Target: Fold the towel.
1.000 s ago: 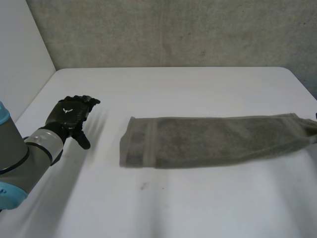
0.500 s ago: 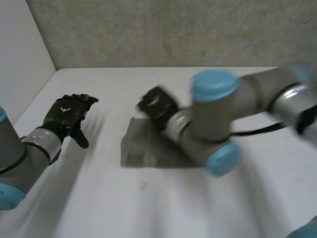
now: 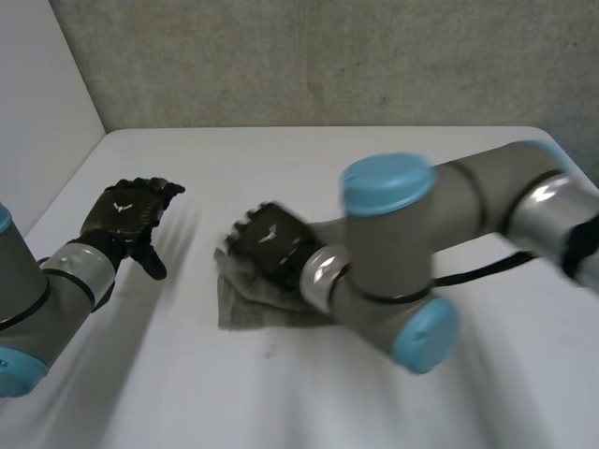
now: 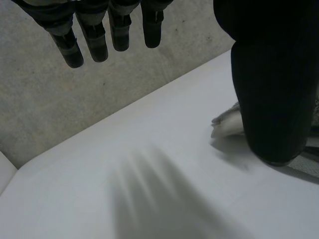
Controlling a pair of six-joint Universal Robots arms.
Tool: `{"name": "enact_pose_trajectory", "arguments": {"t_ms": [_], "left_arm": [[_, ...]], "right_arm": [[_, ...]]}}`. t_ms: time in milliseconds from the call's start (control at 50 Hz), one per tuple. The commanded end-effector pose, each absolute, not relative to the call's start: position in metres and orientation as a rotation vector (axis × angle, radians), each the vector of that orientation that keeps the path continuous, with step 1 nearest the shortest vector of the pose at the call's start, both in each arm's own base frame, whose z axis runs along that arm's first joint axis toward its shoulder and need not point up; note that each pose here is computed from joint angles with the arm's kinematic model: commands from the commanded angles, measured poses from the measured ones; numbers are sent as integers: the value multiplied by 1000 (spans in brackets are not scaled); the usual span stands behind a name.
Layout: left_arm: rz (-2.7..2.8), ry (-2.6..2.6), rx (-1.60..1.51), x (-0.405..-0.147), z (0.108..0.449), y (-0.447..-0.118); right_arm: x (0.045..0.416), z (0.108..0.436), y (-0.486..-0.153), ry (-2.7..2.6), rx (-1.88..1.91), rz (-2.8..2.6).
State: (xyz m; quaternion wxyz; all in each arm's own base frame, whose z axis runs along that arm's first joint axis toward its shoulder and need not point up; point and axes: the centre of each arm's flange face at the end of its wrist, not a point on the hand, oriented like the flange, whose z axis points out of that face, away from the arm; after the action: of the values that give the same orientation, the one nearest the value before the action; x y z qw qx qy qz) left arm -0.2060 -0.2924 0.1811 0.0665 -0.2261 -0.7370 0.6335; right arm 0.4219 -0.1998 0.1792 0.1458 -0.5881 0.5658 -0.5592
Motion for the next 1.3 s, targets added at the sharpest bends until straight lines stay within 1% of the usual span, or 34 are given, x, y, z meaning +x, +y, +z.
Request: {"name": "enact_pose_trajectory", "arguments": {"t_ms": [20, 40, 80, 100, 140, 160, 180, 200, 280, 380, 520, 560, 640, 680, 700, 840, 900, 940, 960, 980, 1000, 1020, 1040, 1060, 1080, 1100, 1120, 1160, 1180, 1220, 1240, 1260, 1280, 1300], "left_arm": [[1905, -2224, -684, -207, 180, -291], [1904, -2222, -686, -207, 180, -291], [1903, -2220, -689, -208, 180, -290], [1901, -2218, -692, -209, 180, -289], [1900, -2215, -695, -210, 180, -289], [1899, -2214, -696, -210, 180, -288], [1899, -2214, -696, -210, 180, -288], [1898, -2212, -699, -211, 180, -288], [1893, -2204, -710, -214, 180, -285], [1868, -2152, -766, -232, 181, -272], [1859, -2138, -782, -237, 181, -267], [1856, -2138, -784, -238, 181, -266], [1852, -2143, -783, -237, 180, -266], [1853, -2145, -782, -237, 180, -266], [1850, -2145, -783, -237, 180, -266], [1853, -2150, -778, -236, 180, -266], [1864, -2145, -775, -236, 183, -267], [1873, -2139, -772, -235, 186, -268], [1888, -2133, -767, -234, 189, -269], [1899, -2126, -763, -234, 192, -270], [1899, -2126, -763, -234, 192, -270], [1910, -2119, -760, -234, 195, -272], [1910, -2119, -760, -234, 195, -272], [1919, -2113, -756, -234, 197, -273], [1938, -2091, -755, -236, 203, -273], [1938, -2091, -755, -236, 203, -273], [1957, -2067, -744, -238, 210, -273], [1965, -2046, -719, -239, 216, -273], [1967, -2024, -687, -240, 222, -273], [1966, -1998, -651, -242, 228, -273], [1966, -1961, -614, -246, 237, -271], [1963, -1930, -578, -248, 245, -269], [1962, -1930, -578, -248, 245, -269], [1959, -1914, -535, -249, 252, -269]], "right_arm": [[341, 208, -245, 1919, -1298, -1676], [341, 208, -245, 1920, -1298, -1676], [309, 193, -255, 2053, -1242, -1622], [309, 192, -255, 2053, -1241, -1622], [289, 173, -261, 2143, -1209, -1583], [289, 173, -261, 2143, -1209, -1582], [283, 164, -261, 2165, -1202, -1572], [283, 164, -261, 2166, -1201, -1572], [274, 145, -261, 2169, -1181, -1574], [270, 137, -263, 2137, -1155, -1612], [267, 129, -265, 2134, -1152, -1628], [267, 120, -268, 2155, -1159, -1625], [260, 119, -274, 2180, -1146, -1642], [247, 122, -281, 2232, -1125, -1672], [247, 122, -281, 2232, -1125, -1673], [226, 151, -280, 2232, -1234, -1815], [226, 160, -281, 2208, -1272, -1861], [231, 174, -282, 2149, -1359, -1932], [231, 174, -282, 2149, -1360, -1932], [239, 182, -281, 2096, -1407, -1959], [259, 191, -273, 1995, -1469, -1977], [259, 191, -273, 1994, -1470, -1978], [284, 200, -261, 1875, -1526, -1976], [310, 200, -246, 1758, -1583, -1932], [310, 200, -246, 1757, -1583, -1932], [333, 197, -230, 1656, -1638, -1880], [334, 196, -230, 1655, -1639, -1880], [368, 186, -197, 1479, -1760, -1759], [368, 186, -197, 1478, -1760, -1758], [386, 165, -166, 1333, -1932, -1621], [386, 165, -165, 1333, -1933, -1620], [390, 151, -152, 1271, -2027, -1558], [390, 141, -145, 1230, -2104, -1523], [390, 141, -145, 1230, -2105, -1523]]}}
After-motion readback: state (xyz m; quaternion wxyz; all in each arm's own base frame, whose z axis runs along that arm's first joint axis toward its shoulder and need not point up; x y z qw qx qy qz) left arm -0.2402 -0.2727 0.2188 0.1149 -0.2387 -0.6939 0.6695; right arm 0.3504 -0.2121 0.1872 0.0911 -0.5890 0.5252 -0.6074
